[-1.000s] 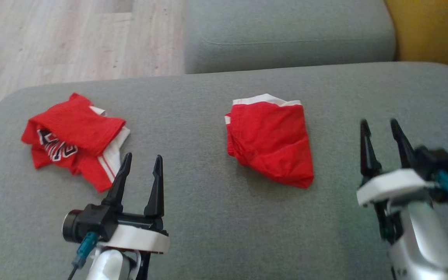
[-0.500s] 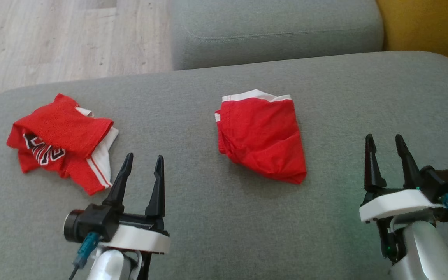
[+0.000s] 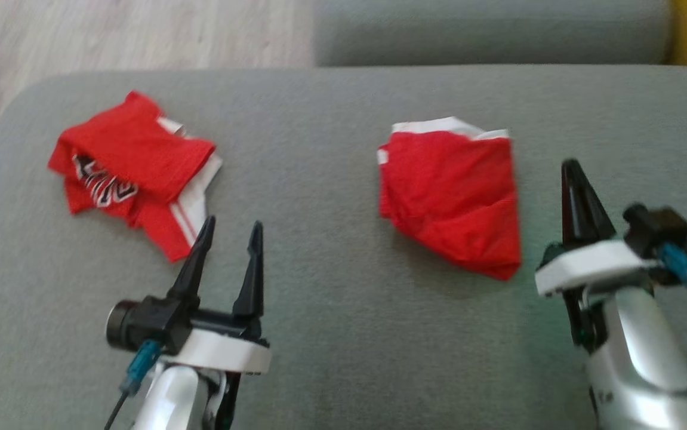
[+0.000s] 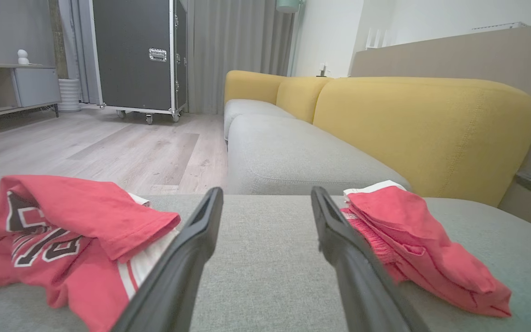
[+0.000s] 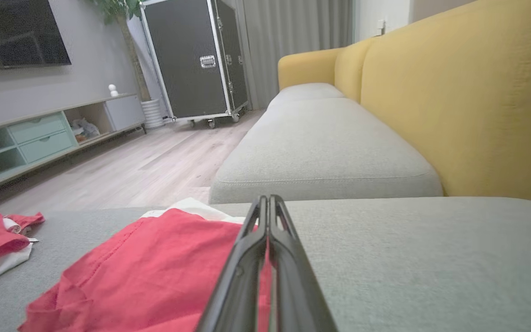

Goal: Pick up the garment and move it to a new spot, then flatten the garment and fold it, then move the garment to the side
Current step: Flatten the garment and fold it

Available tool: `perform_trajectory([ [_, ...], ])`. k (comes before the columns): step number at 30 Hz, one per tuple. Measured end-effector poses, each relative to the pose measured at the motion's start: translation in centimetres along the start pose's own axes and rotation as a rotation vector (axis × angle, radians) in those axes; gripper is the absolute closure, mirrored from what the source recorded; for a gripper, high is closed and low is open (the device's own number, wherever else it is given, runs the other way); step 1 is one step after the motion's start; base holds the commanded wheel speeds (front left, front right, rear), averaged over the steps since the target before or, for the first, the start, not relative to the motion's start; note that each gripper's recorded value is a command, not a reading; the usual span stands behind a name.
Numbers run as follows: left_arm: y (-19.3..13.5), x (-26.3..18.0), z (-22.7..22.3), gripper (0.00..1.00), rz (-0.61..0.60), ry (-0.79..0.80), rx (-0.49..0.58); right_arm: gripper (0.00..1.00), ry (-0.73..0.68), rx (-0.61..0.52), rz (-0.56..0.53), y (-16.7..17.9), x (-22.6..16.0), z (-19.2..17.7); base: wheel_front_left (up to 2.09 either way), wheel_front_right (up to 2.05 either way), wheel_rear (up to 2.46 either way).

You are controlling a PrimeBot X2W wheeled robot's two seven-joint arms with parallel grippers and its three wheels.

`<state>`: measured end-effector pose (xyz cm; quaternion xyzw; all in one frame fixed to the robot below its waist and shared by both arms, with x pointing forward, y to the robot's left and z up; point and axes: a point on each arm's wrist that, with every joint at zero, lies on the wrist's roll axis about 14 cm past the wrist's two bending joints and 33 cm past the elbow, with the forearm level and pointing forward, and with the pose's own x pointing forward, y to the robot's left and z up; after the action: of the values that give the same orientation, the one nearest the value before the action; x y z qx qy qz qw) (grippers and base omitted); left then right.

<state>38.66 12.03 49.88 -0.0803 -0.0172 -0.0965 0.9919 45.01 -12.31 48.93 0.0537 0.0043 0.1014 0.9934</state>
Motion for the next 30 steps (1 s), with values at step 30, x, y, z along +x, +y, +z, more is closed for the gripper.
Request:
perform_trajectory([
  [30,4.7,-1.2,-0.2,0.00,0.146,0.022,0.013,1.00,0.213,-0.071,0.192,7.3,10.1,-5.4,0.00,0.00,0.00],
])
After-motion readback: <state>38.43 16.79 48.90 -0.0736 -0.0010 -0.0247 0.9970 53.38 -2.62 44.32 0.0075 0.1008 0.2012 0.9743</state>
